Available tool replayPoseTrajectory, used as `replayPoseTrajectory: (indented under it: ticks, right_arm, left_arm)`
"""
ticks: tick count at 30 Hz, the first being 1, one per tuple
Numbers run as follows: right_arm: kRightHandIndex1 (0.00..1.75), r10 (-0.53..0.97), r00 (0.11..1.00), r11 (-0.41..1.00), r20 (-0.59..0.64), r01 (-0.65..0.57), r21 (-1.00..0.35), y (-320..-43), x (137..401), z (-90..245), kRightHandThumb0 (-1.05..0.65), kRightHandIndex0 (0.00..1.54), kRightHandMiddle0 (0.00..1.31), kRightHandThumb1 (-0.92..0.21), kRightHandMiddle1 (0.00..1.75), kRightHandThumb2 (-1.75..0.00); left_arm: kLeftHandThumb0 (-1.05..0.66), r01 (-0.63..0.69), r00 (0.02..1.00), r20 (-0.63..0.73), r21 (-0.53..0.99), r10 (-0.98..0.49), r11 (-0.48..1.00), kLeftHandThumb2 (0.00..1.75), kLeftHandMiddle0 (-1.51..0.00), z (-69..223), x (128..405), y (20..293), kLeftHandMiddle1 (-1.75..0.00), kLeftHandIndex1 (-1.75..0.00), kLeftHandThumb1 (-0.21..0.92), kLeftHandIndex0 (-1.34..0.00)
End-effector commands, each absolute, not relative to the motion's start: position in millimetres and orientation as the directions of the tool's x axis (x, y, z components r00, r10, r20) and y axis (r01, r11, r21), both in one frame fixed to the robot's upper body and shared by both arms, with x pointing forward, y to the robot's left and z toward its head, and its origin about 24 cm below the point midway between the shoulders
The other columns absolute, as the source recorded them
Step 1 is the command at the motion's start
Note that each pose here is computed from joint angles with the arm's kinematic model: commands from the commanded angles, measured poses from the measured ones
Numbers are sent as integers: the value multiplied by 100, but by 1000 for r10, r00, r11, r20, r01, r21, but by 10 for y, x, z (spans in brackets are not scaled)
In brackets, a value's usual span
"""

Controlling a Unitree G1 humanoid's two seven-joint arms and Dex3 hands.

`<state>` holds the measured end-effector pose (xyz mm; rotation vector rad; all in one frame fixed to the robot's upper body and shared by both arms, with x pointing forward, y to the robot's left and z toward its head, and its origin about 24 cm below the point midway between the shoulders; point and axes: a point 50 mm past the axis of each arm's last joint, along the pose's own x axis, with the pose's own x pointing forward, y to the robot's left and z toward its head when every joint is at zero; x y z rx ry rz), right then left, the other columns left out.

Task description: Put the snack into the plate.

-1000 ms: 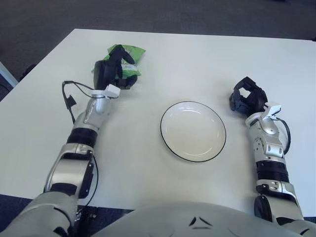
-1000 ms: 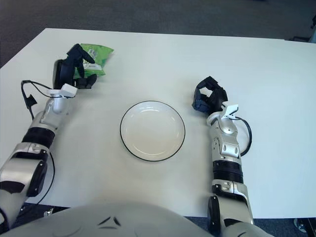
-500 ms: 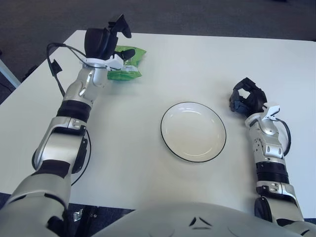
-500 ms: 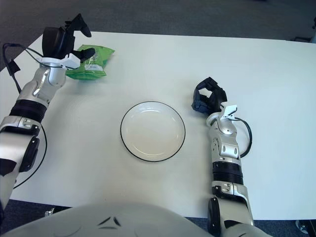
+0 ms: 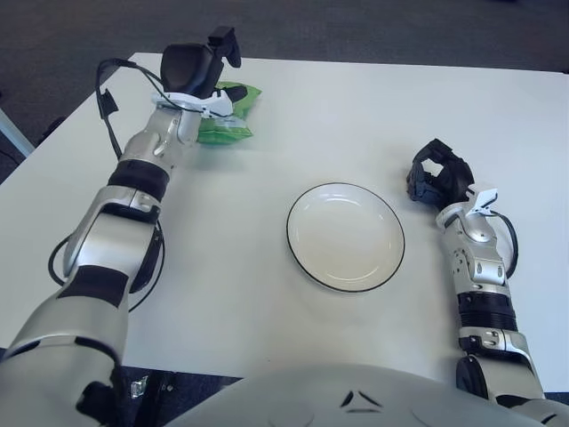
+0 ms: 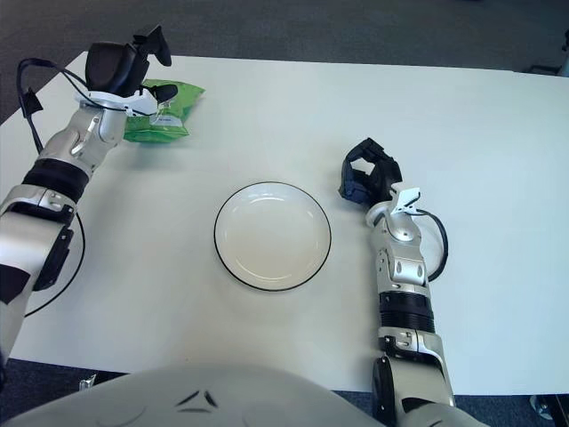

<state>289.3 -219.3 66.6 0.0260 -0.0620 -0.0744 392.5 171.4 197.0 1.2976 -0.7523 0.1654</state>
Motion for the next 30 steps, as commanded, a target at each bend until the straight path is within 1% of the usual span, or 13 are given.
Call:
replayPoseTrajectory:
  ticks: [1,4,5,6,7,9,10,11,13,17,23,27,30]
  right_arm:
    - [175,-86,993,994,-85,92,63,-2191,2727,320,-45,132,54,-41,175,-121]
    - [175,-86,992,994,-88,92,63,-2191,2724,322,-45,131,54,-41,175,-120]
    - [175,-86,992,994,-90,92,63,-2190,2722,324,-45,131,54,-41,175,-120]
    - [175,-86,992,994,-91,92,64,-2190,2721,325,-45,131,54,-41,175,-120]
    - [175,-86,992,994,-92,92,64,-2190,2720,325,-45,131,54,-41,175,-120]
    - [175,-86,992,994,-93,93,66,-2191,2718,328,-45,131,54,-41,175,-120]
    - [175,-86,992,993,-93,93,66,-2191,2716,330,-45,131,54,-41,175,-120]
    - [175,-86,992,993,-93,93,68,-2192,2715,332,-45,131,54,-41,175,-120]
    - [175,-86,992,993,-94,93,71,-2191,2714,334,-45,131,54,-41,175,-120]
    - [175,-86,992,993,-95,93,70,-2191,2711,339,-45,130,54,-41,175,-120]
    - [175,-84,992,993,-89,91,69,-2188,2698,360,-45,130,54,-41,175,-120]
    - [175,-84,992,993,-90,90,72,-2186,2696,359,-45,130,54,-41,175,-120]
    - [175,-84,993,994,-88,90,69,-2186,2694,358,-45,131,54,-41,175,-121]
  left_arm:
    - [-39,-492,788,542,840,-292,230,86,-59,1971,4017,1684,-156,-175,67,-35]
    - [-37,-457,818,496,868,-290,194,66,-46,1930,4071,1645,-137,-175,82,-26]
    - [-37,-437,834,469,883,-292,172,63,-44,1908,4087,1645,-134,-175,84,-25]
    - [-52,-423,843,451,893,-293,157,69,-38,1894,4097,1647,-129,-167,87,-17]
    - [-62,-411,849,435,900,-299,142,72,-35,1880,4101,1653,-125,-161,89,-13]
    - [-72,-389,859,403,915,-316,109,78,-27,1852,4104,1660,-119,-153,90,-6]
    - [-79,-379,863,388,921,-324,92,87,-20,1838,4104,1663,-105,-138,91,-4]
    - [-81,-366,869,368,928,-330,71,90,-17,1813,4104,1670,-99,-132,91,-3]
    - [-87,-332,888,323,943,-328,27,101,-10,1739,4108,1684,-79,-109,92,-1]
    - [-91,-299,905,281,954,-319,-6,111,-3,1699,4117,1691,-58,-86,92,0]
    - [-91,-202,946,183,978,-268,-44,117,0,1595,4145,1672,-37,-66,92,0]
    - [-92,-147,962,128,987,-240,-64,121,0,1499,4145,1653,-29,-58,92,0]
    - [-93,-103,974,84,992,-211,-78,123,0,1407,4140,1638,-27,-54,92,0]
